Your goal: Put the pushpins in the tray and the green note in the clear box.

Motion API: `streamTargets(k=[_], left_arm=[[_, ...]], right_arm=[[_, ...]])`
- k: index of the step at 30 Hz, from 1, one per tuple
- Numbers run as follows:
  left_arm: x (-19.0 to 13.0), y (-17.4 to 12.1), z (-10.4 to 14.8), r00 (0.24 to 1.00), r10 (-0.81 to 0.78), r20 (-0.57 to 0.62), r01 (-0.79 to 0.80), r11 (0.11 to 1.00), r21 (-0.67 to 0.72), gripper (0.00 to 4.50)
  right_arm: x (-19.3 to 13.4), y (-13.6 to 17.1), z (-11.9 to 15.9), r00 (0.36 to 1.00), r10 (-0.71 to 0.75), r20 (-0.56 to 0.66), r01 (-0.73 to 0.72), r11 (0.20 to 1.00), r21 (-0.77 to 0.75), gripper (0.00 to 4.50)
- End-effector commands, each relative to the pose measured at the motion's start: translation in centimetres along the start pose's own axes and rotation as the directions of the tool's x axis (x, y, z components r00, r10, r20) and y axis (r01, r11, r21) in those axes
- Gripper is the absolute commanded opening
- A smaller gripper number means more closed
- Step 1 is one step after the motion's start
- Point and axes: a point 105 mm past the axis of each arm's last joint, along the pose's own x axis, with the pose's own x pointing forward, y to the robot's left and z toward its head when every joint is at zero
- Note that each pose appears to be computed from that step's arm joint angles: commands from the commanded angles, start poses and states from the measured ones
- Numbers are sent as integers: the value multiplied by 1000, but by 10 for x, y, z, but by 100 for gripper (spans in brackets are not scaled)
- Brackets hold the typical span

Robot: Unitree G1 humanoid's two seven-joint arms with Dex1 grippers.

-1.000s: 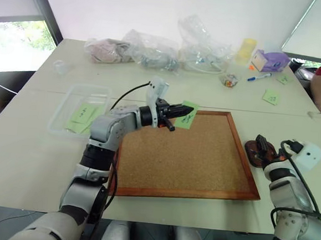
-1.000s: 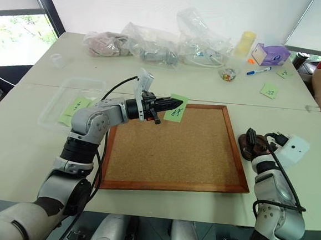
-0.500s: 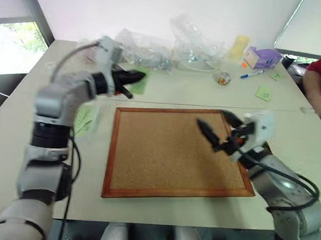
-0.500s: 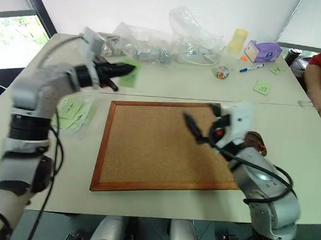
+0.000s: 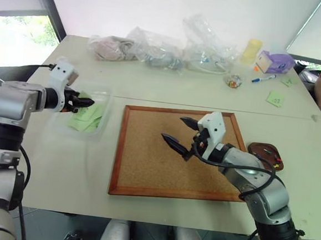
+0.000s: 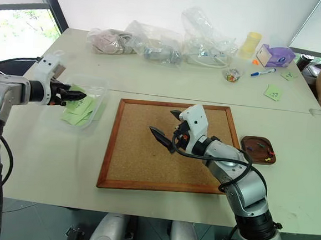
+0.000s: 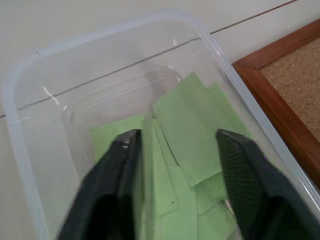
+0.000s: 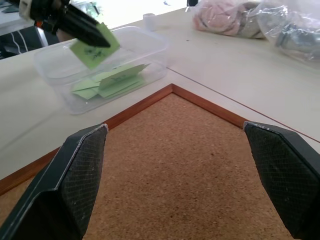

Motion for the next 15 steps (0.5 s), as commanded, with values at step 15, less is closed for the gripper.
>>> streamTargets(k=[15], left_arm=[[-19, -108, 76, 848, -468, 251, 410, 877, 250, 431]], right_arm=[[-88, -40, -7, 933, -360, -21, 361, 931, 52, 450]])
